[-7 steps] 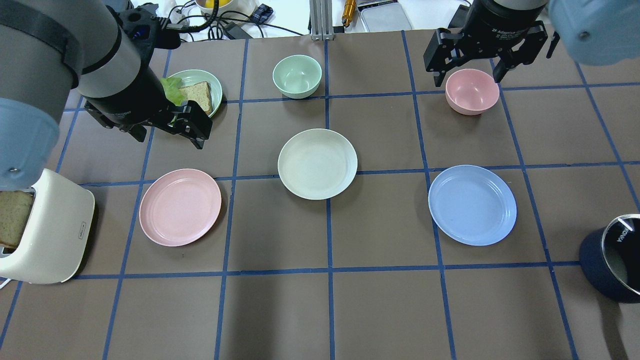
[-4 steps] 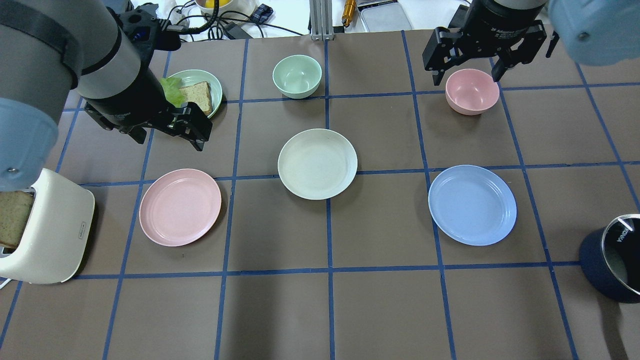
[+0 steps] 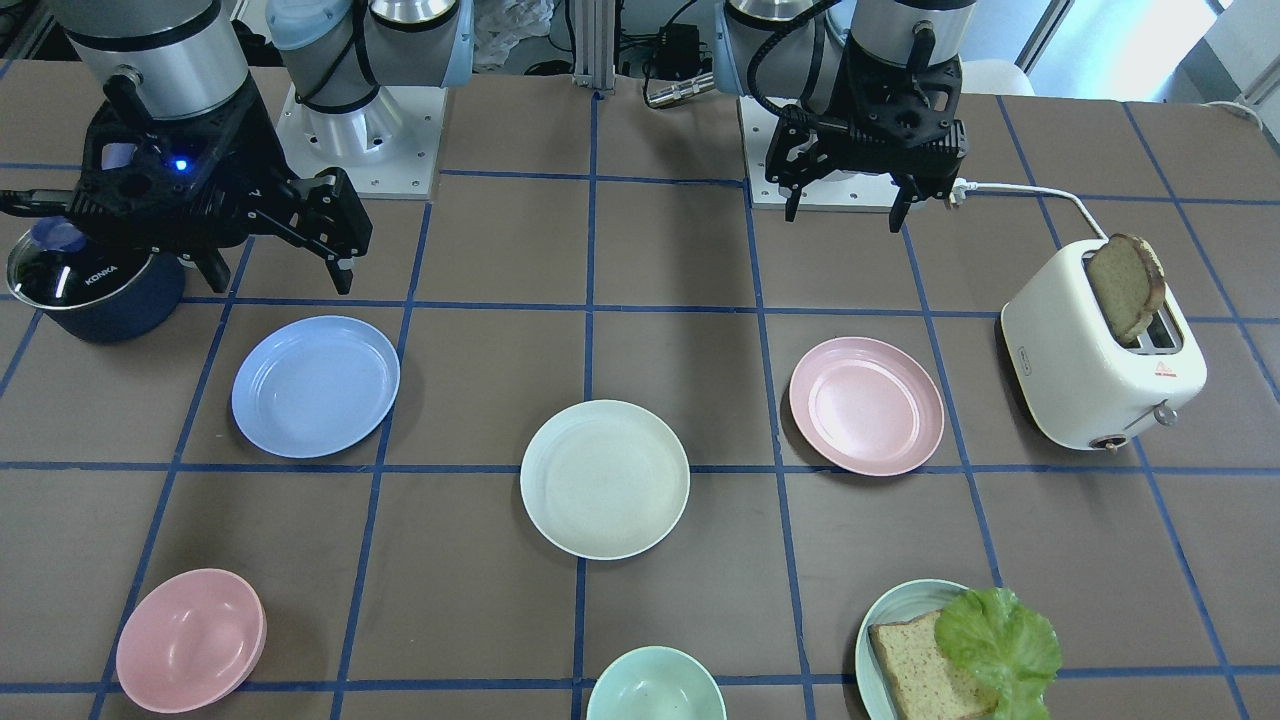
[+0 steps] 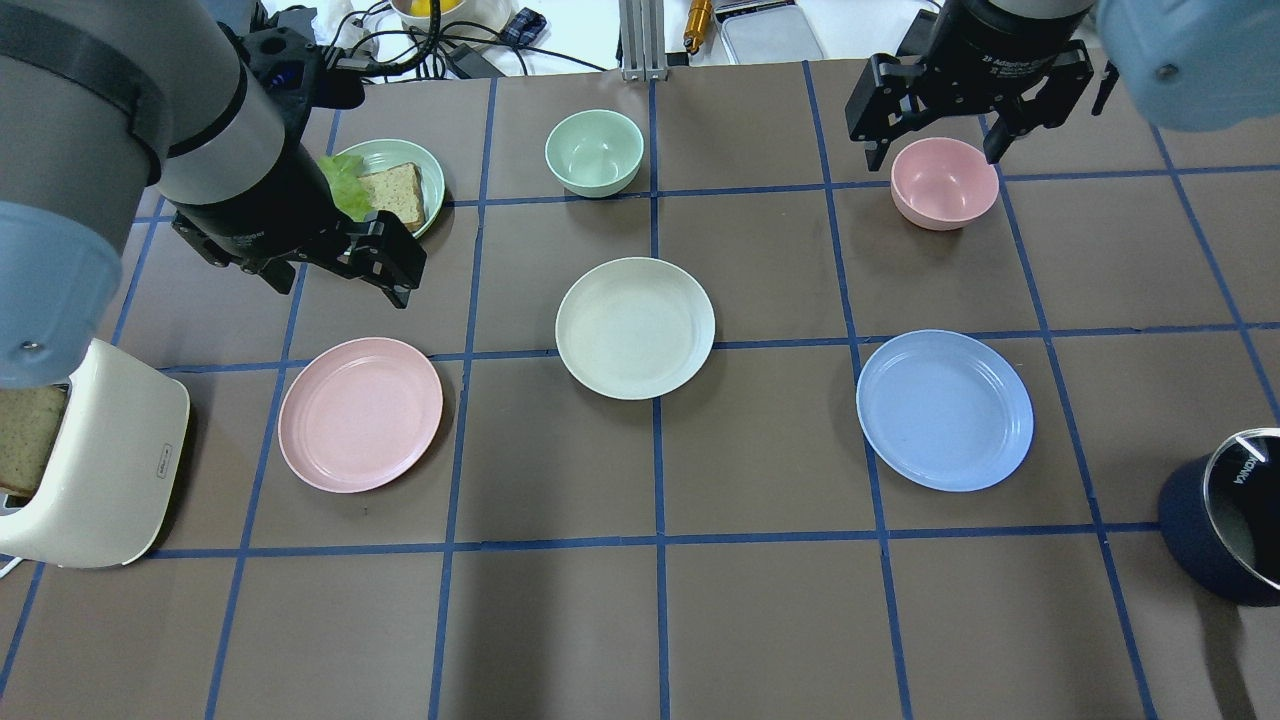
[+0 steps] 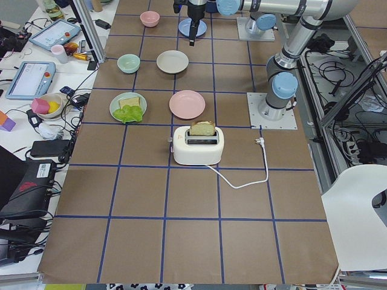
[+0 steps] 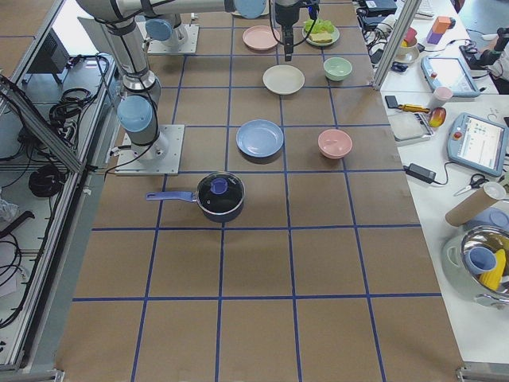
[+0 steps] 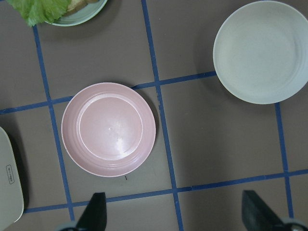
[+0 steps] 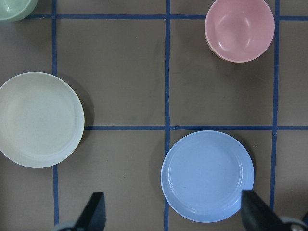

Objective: Stack three plates with pink and blue

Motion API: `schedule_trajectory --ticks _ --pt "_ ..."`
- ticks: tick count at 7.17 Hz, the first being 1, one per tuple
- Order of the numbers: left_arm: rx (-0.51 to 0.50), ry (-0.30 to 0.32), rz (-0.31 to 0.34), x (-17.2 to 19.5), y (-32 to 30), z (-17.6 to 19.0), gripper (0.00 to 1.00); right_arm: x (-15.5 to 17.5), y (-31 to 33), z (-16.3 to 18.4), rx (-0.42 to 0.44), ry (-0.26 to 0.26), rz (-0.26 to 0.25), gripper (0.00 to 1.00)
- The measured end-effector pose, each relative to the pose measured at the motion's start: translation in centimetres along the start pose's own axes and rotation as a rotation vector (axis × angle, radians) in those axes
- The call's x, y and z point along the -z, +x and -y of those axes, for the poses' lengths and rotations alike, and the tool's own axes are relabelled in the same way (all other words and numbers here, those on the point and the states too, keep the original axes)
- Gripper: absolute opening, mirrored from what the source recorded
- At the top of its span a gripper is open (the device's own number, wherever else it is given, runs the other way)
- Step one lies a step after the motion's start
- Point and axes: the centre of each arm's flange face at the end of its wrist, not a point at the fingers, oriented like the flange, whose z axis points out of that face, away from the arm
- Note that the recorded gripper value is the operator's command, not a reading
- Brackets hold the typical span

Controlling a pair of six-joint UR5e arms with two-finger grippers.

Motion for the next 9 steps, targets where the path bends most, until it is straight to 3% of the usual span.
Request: schedule_trajectory --ticks 3,4,7,9 --pt "-0.022 -0.046 -0.004 -3.0 0.1 -0.6 1.00 0.0 0.0 0.0 0.001 0.002 0.000 1.00" --pt "-0.041 -0.054 -0.006 -5.0 0.2 -0.7 0.98 0.0 0.0 0.0 0.001 0.002 0.000 1.00" --pt "-0.049 0.011 -0.005 -14.2 0.8 -2.2 0.98 0.0 -0.2 0.0 0.001 0.002 0.001 1.00" --pt "-0.053 -0.024 -0.010 -17.8 1.0 -2.8 0.98 0.0 -0.2 0.0 0.001 0.003 0.002 1.00"
